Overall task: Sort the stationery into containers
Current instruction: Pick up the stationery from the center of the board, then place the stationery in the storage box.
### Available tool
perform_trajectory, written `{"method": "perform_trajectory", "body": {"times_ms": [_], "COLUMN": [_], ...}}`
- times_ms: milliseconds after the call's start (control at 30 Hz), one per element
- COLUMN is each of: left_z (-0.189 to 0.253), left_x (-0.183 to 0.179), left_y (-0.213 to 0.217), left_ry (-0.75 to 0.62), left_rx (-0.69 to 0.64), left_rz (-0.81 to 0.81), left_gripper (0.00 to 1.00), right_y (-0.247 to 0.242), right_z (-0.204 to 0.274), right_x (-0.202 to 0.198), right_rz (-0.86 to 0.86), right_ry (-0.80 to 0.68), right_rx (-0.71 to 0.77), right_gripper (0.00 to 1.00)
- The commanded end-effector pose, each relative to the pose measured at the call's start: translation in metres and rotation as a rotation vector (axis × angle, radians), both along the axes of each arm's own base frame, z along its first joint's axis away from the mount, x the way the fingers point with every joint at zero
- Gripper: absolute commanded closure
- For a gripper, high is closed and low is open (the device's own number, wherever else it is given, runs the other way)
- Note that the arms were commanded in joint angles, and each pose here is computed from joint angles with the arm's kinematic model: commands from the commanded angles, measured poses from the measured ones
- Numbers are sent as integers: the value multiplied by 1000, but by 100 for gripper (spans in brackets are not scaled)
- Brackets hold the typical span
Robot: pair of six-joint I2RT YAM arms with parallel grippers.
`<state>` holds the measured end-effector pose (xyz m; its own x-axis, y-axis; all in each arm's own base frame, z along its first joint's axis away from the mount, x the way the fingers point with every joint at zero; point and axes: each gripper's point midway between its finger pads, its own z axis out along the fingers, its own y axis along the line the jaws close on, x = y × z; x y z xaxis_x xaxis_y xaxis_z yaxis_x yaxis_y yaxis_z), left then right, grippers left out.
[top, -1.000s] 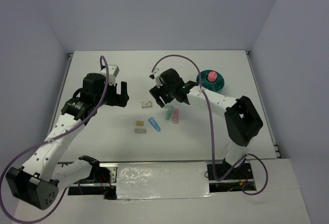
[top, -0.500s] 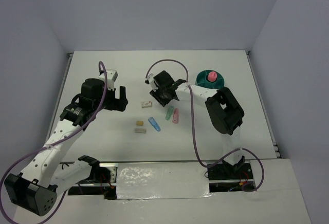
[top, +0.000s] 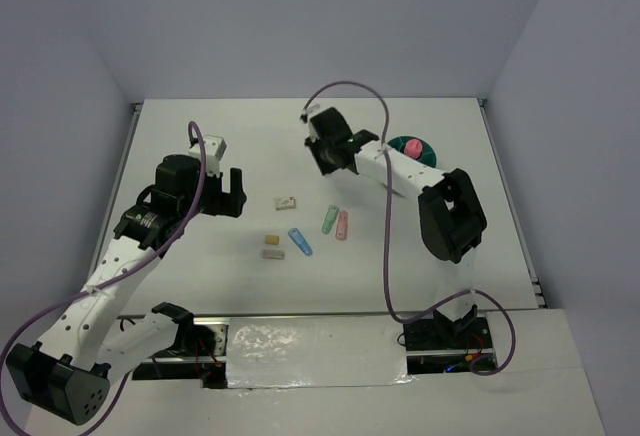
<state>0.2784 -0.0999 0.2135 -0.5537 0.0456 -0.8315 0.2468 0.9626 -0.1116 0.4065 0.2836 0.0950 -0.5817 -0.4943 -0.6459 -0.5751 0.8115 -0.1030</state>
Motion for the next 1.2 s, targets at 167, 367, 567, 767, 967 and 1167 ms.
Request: {"method": "perform_trajectory", "body": {"times_ms": [167,367,567,767,967,1167], "left_z": [9,6,3,2,3,2], "left_x": [6,5,5,5,5,4], "left_y": [11,8,7,5,3,2], "left_ry": [-47,-36,-25,-22,-24,-22], "left_rx": [16,12,13,11,6,4], "left_rz": [62,44,34,26,14,10], "left_gripper": [1,1,1,1,1,1], "right_y": [-130,-167,-178,-187,-192,-202], "right_z": [134,133,121,103,81,77], "right_x": [65,67,63,65,64,58], "right_rz": [-745,-888,-993,-1075,-1118,-1151], "right_ry": [-230,-241,-251,-245,-212,-241], "right_rx": [173,129,135,121,103,87], "right_gripper": [100,98,96,95,92,81]}}
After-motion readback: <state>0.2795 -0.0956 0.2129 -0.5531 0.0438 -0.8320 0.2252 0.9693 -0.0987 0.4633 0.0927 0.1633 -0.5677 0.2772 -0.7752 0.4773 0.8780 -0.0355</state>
